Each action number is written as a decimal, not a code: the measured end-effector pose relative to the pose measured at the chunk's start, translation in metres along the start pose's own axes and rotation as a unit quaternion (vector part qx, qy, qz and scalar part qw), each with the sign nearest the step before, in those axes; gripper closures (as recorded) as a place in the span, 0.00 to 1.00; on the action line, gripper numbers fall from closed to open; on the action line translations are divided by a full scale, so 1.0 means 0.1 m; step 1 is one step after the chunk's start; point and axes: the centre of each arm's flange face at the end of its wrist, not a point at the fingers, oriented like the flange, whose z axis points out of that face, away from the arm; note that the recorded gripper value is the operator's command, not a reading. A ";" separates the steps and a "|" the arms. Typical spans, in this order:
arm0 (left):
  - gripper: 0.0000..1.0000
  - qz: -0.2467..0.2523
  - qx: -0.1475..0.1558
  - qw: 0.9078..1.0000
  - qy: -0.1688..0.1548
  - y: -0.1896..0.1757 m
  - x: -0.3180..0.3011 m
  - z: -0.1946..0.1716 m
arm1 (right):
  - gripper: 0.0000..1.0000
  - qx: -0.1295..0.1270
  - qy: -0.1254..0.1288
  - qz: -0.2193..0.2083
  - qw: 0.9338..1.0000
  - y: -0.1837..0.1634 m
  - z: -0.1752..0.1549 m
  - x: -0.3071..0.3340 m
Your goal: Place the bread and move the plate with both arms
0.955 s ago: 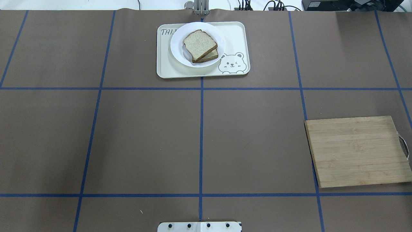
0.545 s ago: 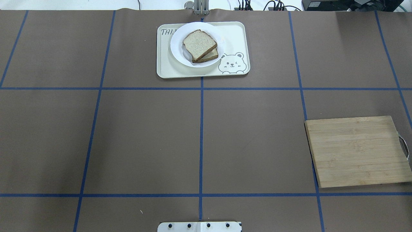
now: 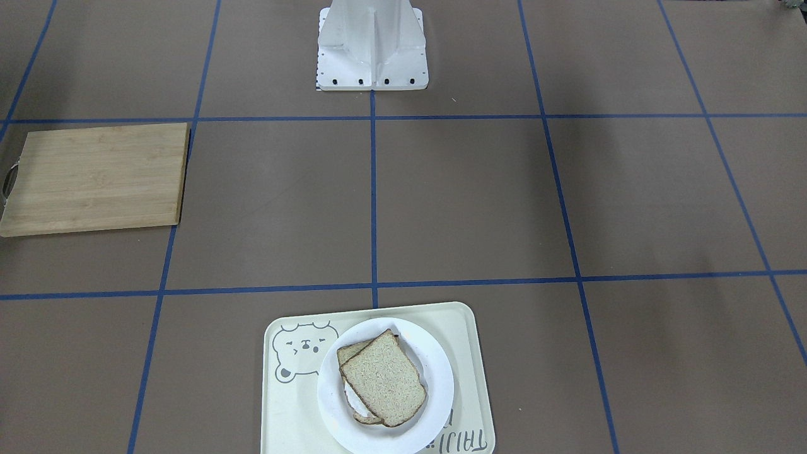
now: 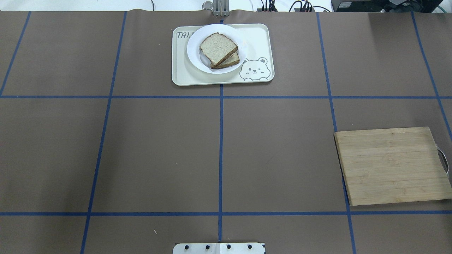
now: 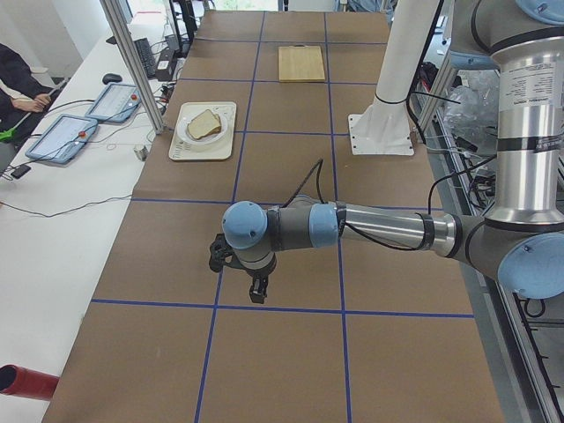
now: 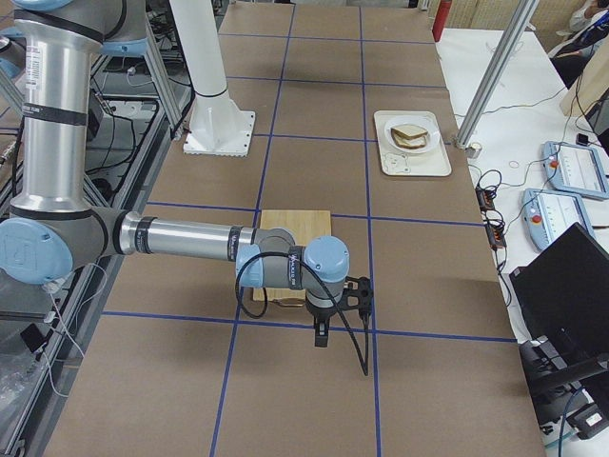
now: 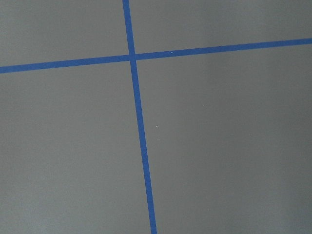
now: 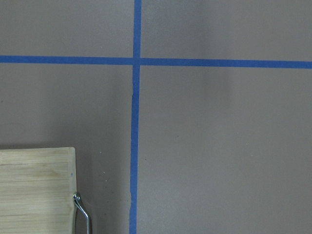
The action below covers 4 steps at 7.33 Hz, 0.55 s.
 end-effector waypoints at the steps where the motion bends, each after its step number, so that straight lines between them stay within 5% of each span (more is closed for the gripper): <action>1: 0.01 -0.001 -0.001 1.000 0.000 0.02 -0.01 0.01 | 0.00 0.000 0.000 0.001 1.000 0.00 0.00 0.00; 4: 0.01 -0.003 -0.001 1.000 0.000 0.04 -0.02 0.02 | 0.00 0.001 0.000 0.001 1.000 0.00 -0.01 -0.01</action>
